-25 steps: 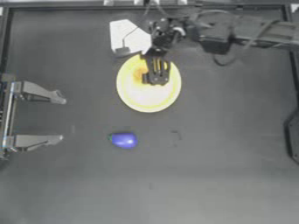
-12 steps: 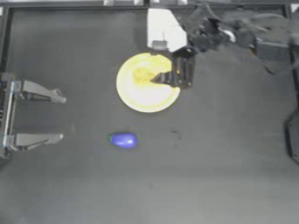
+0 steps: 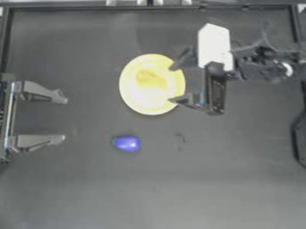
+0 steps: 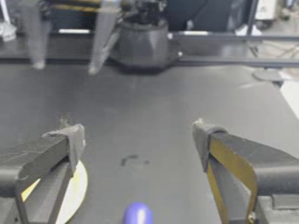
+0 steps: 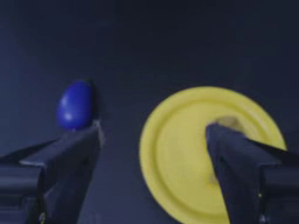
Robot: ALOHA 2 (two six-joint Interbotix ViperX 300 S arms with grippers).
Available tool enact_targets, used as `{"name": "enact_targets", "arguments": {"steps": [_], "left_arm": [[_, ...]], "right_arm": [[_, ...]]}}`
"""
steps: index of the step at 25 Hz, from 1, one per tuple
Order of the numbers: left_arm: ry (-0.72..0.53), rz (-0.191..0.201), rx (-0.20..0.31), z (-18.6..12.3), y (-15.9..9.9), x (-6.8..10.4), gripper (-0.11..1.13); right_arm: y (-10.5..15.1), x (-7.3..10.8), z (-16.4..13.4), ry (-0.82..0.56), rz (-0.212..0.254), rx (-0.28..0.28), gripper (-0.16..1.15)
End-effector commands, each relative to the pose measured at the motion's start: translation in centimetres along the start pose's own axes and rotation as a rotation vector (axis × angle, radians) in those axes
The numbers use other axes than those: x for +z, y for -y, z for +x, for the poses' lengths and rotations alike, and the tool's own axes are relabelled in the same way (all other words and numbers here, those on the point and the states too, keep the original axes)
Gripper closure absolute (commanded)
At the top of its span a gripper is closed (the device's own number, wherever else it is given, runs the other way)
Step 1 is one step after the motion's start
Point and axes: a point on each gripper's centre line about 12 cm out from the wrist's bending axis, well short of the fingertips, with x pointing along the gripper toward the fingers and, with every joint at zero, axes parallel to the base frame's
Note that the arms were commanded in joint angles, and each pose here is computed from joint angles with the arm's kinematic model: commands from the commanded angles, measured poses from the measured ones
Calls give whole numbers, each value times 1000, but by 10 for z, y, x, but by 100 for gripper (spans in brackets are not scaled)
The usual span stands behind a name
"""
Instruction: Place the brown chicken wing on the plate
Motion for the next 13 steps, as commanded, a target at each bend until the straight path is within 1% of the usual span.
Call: {"name": "enact_targets", "arguments": {"steps": [1,6,13], "left_arm": [[9,6,1,2,0,5,-1],[8,7,2,2,0,4,-1],[8,7,4,2,-1,4,-1]], "right_arm": [[-7,7,-21,94,24,-10,-1],[-16,-5,-35,164,65,-22,-1],[-32,-17,-54,264,79,-23,-1]]}}
